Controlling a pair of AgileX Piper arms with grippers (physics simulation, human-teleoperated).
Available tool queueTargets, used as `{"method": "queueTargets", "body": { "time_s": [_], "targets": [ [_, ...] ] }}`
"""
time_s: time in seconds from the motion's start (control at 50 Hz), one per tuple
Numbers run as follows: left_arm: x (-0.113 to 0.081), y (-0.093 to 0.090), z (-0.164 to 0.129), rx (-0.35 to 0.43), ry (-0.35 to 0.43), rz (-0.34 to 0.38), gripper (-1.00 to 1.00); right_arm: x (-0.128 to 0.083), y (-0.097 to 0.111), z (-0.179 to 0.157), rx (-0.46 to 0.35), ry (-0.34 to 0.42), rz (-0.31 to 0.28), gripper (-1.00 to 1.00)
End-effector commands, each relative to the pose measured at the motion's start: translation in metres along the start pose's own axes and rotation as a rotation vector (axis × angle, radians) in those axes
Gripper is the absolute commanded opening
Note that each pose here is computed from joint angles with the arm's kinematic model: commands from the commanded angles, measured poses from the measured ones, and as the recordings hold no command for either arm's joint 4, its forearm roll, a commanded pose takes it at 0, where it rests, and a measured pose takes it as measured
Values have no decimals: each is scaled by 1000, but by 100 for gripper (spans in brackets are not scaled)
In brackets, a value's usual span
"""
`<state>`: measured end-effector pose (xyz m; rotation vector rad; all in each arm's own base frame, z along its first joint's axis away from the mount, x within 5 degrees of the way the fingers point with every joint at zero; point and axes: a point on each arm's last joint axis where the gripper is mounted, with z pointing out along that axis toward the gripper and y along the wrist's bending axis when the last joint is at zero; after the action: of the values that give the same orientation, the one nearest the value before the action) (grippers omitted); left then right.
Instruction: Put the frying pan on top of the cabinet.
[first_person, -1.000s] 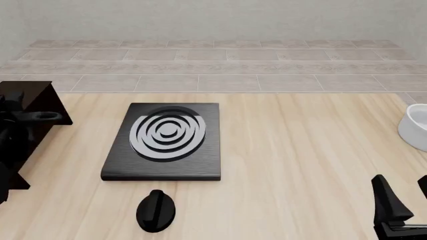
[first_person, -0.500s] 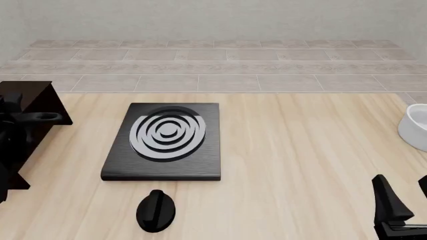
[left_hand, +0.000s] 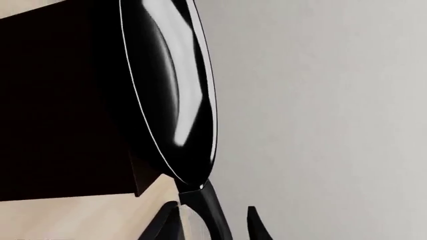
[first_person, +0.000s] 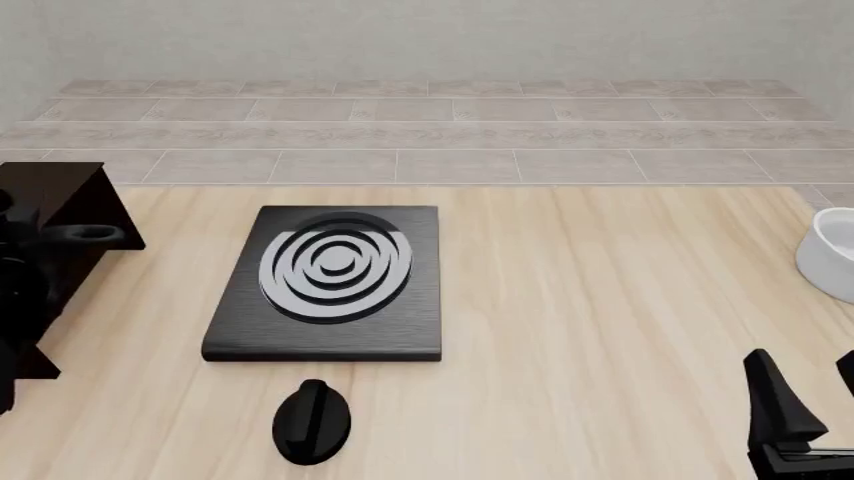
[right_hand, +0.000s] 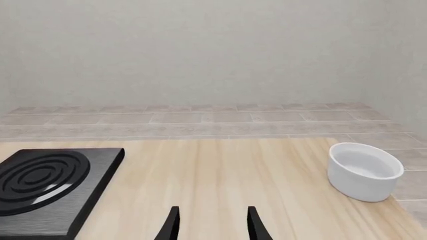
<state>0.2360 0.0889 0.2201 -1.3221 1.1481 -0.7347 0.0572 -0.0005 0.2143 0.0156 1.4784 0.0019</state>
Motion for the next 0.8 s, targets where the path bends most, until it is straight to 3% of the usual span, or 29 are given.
{"method": "queueTargets", "body": {
  "time_s": [0.02, 0.26, 0.54, 0.8],
  "targets": [
    [-4, 7, -5, -16, -19, 4, 100, 0, 0, 1, -1, 3, -2, 100],
    [2, 16, -22, -27, -2, 18, 100, 0, 0, 1, -1, 4, -3, 100],
    [7, 14, -51, -11, 21, 44, 100, 1, 0, 0, -3, 5, -7, 100],
    [11, 9, -94, 27, 53, 38, 100, 0, 0, 0, -7, 5, -13, 100]
  ]
}}
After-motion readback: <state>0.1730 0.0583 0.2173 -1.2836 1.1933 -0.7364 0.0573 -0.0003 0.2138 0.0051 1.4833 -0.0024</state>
